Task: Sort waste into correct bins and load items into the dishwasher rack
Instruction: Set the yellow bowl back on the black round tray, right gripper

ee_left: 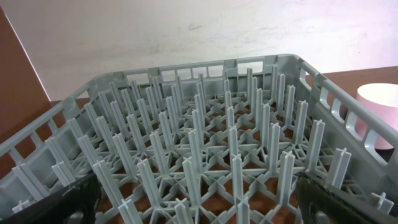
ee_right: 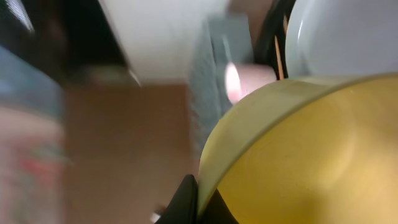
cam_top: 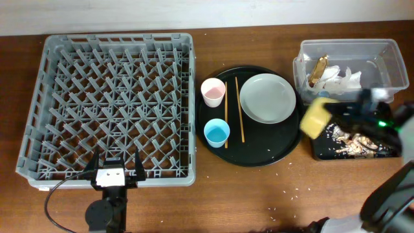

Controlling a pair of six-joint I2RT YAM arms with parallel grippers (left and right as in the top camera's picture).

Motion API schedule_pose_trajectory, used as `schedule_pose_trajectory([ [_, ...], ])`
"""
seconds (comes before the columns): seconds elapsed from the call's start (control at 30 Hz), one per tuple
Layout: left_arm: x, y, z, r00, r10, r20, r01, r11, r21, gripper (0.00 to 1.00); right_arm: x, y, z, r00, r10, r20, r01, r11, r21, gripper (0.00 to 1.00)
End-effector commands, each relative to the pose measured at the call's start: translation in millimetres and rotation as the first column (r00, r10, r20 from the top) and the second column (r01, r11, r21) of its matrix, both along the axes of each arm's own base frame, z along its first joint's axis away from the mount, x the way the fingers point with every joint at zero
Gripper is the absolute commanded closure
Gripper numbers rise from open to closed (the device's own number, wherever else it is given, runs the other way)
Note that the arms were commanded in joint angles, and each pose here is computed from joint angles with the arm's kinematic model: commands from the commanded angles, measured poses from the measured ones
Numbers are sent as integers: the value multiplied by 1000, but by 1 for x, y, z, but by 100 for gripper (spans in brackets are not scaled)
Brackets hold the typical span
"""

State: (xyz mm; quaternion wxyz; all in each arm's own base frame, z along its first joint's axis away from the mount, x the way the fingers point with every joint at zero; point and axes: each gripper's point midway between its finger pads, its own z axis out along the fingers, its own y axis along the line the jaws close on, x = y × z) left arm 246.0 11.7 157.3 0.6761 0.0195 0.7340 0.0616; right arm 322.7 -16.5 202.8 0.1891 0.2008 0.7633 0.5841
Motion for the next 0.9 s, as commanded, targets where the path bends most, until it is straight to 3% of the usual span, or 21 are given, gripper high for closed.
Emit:
schedule_pose_trajectory([
  [0.0,0,0,0,1000,-4,0,4,1000,15,0,-18,41,-42,971,184,-150,-230,881,-413,96],
  [0.13,0,0,0,1000,-4,0,4,1000,15,1,-20,72,-80,928,204,-313,-367,651,-664,96],
  [0.4,0,0,0,1000,-4,0,4,1000,15,0,-13,114,-109,945,9,-327,-317,277,-907,96],
  [0.67,0,0,0,1000,-4,0,4,1000,15,0,-22,145,-148,916,34,-400,-399,188,-898,94],
  [0.77,0,0,0,1000,-4,0,4,1000,15,0,-19,139,-150,915,13,-404,-399,198,-896,83],
  [0.87,0,0,0,1000,-4,0,4,1000,15,0,-19,137,-150,912,9,-409,-401,212,-891,61],
])
